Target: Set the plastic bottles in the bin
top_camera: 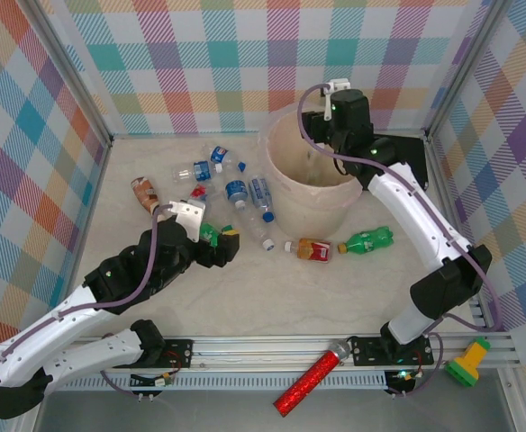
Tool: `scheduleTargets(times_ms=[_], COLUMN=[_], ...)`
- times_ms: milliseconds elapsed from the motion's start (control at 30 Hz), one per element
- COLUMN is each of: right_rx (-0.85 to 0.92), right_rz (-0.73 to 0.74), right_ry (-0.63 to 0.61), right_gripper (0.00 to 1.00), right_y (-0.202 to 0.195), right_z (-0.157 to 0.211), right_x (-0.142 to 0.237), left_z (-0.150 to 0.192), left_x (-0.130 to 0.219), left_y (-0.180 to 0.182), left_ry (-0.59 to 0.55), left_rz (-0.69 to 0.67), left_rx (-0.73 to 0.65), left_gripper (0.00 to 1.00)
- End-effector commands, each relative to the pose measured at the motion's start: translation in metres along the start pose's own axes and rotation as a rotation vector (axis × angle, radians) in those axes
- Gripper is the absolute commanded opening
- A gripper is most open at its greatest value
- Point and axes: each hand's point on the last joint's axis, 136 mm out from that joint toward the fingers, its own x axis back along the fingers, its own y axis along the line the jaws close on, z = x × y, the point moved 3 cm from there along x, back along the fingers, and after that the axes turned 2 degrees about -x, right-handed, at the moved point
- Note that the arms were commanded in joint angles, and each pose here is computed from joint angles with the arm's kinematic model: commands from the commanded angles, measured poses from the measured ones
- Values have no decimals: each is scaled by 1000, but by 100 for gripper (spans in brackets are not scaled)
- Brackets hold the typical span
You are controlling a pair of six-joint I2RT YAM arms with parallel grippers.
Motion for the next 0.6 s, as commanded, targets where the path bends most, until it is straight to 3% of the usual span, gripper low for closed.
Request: scheduleTargets(times_ms=[0, 567], right_rx=[-26, -158], right_rz=[-25, -254], right_ry=[-23, 5], right_gripper=[99, 99], right_y=[2, 30], right_z=[-16, -3], right_x=[10, 69], left_z=[7, -2], left_x=[2, -7], left_y=[10, 36], left_ry=[4, -46], left_rz=[-59, -282], left_rx=[6, 101], left_gripper=[100, 99])
